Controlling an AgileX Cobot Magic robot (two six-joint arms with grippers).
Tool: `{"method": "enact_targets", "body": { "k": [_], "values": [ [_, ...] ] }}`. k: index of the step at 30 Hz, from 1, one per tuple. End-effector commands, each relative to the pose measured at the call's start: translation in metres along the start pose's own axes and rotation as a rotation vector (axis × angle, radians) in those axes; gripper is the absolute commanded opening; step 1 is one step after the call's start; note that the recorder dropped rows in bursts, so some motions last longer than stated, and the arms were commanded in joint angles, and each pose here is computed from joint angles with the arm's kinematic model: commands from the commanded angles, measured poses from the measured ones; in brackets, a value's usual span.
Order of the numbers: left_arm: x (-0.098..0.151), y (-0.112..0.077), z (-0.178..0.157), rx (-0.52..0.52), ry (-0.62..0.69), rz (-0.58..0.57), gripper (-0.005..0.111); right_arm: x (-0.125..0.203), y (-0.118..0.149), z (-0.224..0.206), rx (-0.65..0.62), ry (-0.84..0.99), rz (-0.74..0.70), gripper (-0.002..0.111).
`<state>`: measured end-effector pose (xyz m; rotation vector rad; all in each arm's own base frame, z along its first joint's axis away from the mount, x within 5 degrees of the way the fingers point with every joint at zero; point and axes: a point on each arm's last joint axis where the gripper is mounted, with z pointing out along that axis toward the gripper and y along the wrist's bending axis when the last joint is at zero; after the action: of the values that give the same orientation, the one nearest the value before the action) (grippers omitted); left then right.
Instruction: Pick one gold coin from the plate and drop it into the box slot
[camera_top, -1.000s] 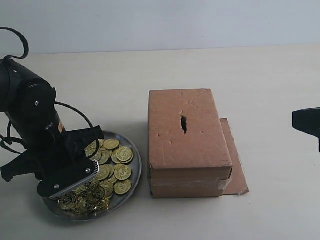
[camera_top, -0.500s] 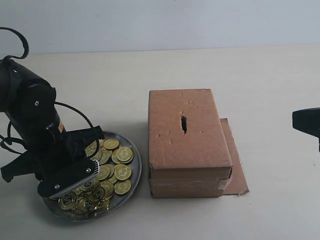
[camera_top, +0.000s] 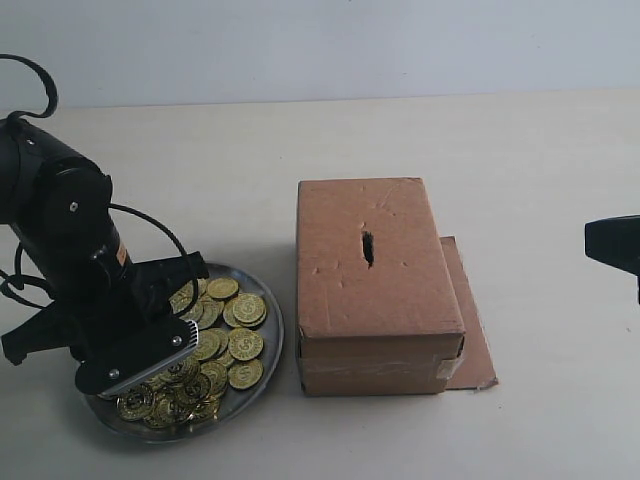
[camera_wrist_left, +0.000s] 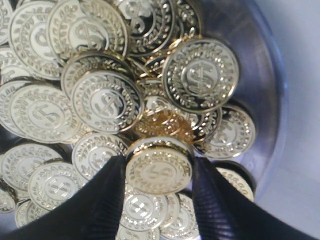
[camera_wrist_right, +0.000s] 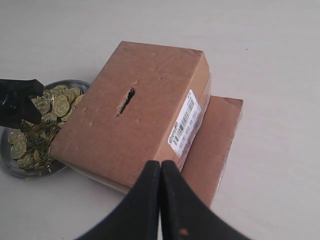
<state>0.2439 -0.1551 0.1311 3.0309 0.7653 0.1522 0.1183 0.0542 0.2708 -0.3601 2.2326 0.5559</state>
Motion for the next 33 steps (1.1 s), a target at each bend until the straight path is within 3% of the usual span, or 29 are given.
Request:
{"method": "enact_targets", "body": {
  "k": [1,12,17,22,28,33],
  "values": [
    [-0.002,-0.0001,0.0005,0.004,-0.011,-0.014,0.037,-0.0023,0.0011,-0.0008,-0.007,-0.007,-0.005,0.0],
    [-0.0033,0.0008,0.0005,-0.006,-0.026,-0.034,0.037,-0.0023,0.0011,-0.0008,-0.007,-0.007,-0.005,0.0],
    [-0.0039,0.0022,0.0005,-0.021,-0.033,-0.05,0.052,-0.0023,0.0011,-0.0008,-0.007,-0.007,-0.005,0.0],
    [-0.0034,0.0035,0.0013,-0.032,-0.028,-0.05,0.042,-0.0023,0.0011,-0.0008,-0.007,-0.007,-0.005,0.0],
    [-0.0041,0.0029,0.009,-0.004,-0.041,-0.046,0.051,-0.0023,0.0011,-0.0008,-0.007,-0.007,-0.005,0.0],
    [-0.004,0.0028,0.0094,-0.003,-0.04,-0.046,0.05,-0.0023,0.0011,-0.0008,-0.007,-0.007,-0.005,0.0]
  ]
}}
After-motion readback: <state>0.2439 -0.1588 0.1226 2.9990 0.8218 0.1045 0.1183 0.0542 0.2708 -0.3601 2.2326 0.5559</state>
